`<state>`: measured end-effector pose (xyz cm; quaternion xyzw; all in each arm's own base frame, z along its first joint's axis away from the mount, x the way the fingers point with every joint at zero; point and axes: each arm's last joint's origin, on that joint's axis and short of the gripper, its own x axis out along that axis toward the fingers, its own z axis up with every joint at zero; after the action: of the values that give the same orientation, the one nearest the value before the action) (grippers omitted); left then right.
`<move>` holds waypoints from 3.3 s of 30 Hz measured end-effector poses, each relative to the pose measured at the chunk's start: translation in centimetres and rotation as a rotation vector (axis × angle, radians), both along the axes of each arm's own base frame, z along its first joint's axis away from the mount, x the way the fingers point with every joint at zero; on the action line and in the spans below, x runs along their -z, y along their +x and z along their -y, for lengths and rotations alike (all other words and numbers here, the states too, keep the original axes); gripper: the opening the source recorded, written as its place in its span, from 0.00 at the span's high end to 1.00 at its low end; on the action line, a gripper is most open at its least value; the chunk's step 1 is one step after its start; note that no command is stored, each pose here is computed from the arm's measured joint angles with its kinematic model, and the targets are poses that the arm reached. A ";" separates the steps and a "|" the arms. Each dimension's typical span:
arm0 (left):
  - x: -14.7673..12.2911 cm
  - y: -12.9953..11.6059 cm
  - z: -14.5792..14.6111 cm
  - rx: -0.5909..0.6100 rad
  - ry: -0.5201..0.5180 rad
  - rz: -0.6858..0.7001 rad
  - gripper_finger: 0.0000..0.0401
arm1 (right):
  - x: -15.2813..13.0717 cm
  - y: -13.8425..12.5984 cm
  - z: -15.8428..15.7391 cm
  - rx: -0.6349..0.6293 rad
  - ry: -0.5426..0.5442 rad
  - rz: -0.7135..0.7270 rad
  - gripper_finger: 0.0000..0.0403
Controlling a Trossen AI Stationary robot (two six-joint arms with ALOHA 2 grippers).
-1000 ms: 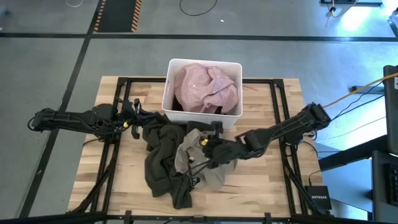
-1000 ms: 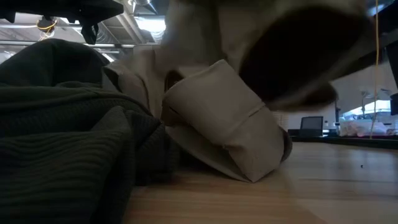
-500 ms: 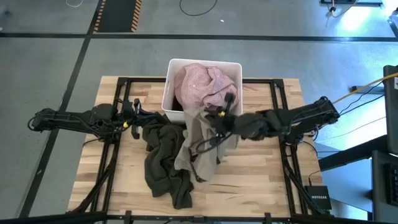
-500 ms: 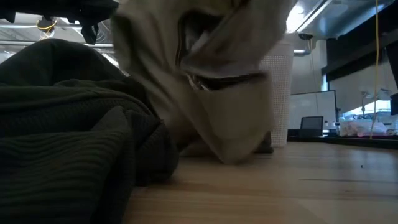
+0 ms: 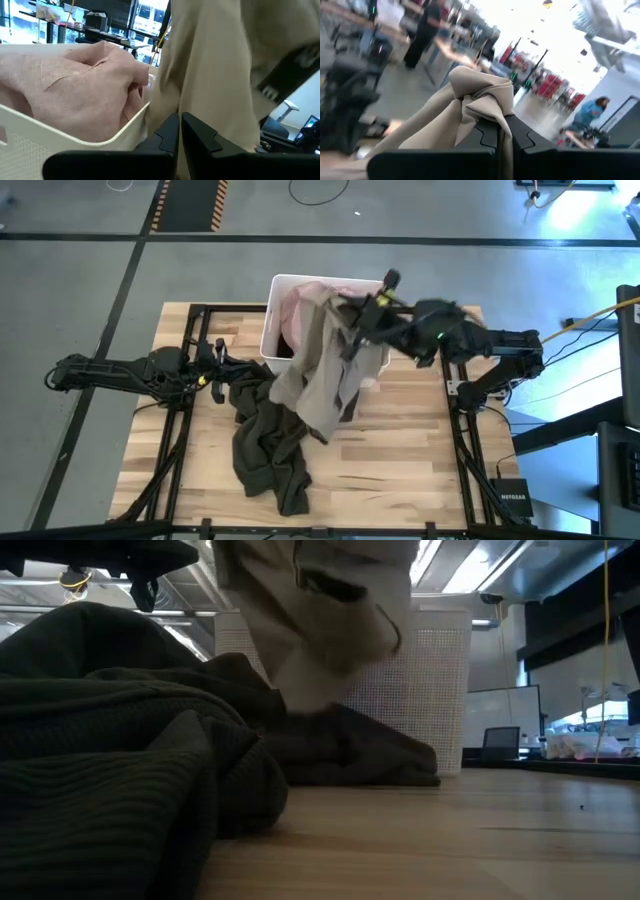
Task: Sort clothes
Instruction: Put the brown short into the white laundry bin
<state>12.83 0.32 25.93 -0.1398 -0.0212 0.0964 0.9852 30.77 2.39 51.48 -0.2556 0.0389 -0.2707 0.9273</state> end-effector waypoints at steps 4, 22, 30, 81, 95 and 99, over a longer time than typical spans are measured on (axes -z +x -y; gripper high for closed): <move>0.3 0.0 0.0 0.000 -0.025 -0.023 0.96 | -2.2 -0.6 1.5 0.014 -0.034 0.152 0.98; 0.1 0.0 0.0 -0.008 0.003 -0.014 0.96 | -7.2 -3.7 7.2 0.174 -0.301 0.437 0.98; 0.1 0.1 0.0 -0.011 0.009 -0.015 0.96 | -3.4 -1.6 9.5 0.225 -0.198 0.096 0.98; 0.5 0.6 0.0 -0.011 -0.004 -0.048 0.96 | 31.6 6.4 14.8 0.088 0.622 -0.592 0.95; 0.6 0.7 0.0 -0.011 -0.007 -0.051 0.96 | 30.6 7.2 15.0 0.169 0.816 -0.523 0.85; 0.7 0.7 0.0 -0.001 -0.024 -0.059 0.96 | 27.9 7.7 15.0 0.153 0.848 -0.550 0.71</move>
<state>13.52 0.29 25.25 -0.1487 0.0088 0.1011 0.9837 38.49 -12.65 23.59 0.0849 0.4067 -0.2209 0.8824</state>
